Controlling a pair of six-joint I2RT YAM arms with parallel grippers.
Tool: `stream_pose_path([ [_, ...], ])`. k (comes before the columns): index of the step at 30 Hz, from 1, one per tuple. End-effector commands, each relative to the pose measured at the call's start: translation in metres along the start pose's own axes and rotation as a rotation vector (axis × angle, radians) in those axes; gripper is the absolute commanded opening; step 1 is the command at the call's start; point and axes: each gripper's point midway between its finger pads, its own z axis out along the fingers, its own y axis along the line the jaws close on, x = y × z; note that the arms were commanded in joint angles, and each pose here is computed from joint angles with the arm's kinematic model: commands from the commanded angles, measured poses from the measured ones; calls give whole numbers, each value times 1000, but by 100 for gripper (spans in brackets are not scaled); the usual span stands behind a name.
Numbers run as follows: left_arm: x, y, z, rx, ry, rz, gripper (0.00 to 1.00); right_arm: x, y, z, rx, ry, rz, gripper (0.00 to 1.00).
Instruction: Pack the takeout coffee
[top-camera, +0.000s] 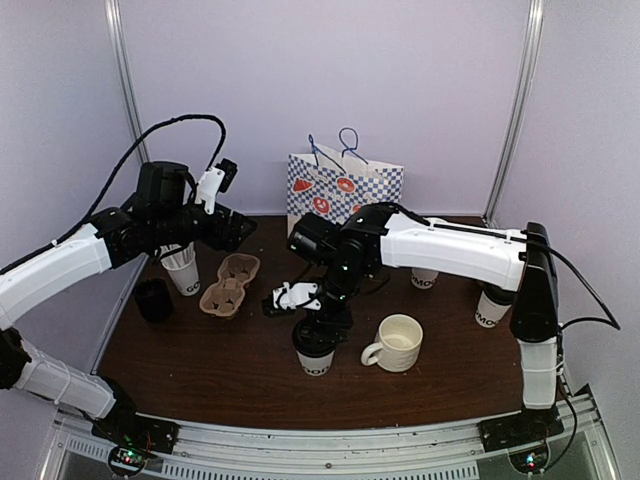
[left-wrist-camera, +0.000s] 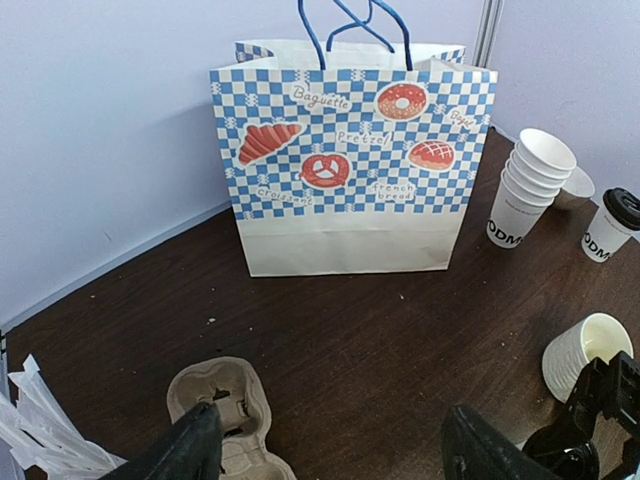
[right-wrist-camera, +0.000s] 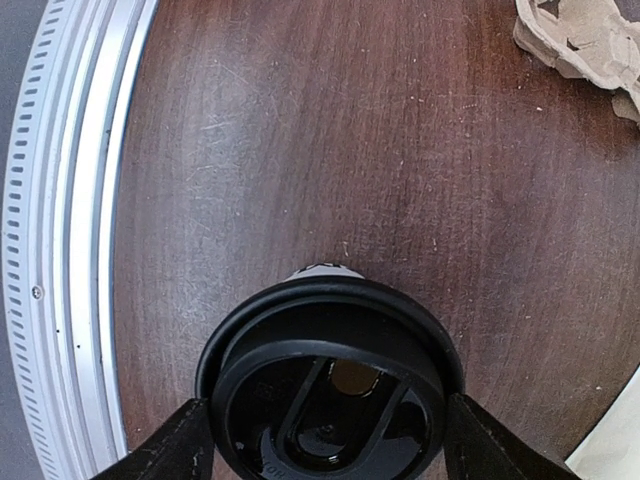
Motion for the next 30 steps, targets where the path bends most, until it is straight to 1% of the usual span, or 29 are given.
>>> stream_pose_path([
  [1, -13, 1, -5, 10, -57, -14, 79, -3, -5, -3, 37, 7, 4, 78],
  [4, -13, 2, -5, 10, -55, -18, 79, -3, -7, -6, 50, 6, 8, 77],
  [7, -12, 2, -3, 13, -50, -21, 79, -2, -5, -4, 49, 13, 1, 85],
  [9, -13, 2, -4, 14, -53, -23, 79, 3, -3, 2, 51, 44, -12, 87],
  [12, -12, 2, -4, 17, -51, -24, 79, 7, 1, 9, 40, 74, -19, 85],
  [17, -12, 2, -3, 19, -50, -28, 79, 3, 1, 5, 44, 58, -11, 76],
  [20, -11, 2, -3, 20, -47, -28, 79, -1, -2, -8, 68, 45, -14, 73],
  [25, -11, 3, -2, 16, -46, -29, 79, -7, -15, -48, 160, 4, -17, 72],
  [30, -11, 5, -3, 5, -48, -26, 79, 2, -39, -94, 224, -52, 58, 72],
])
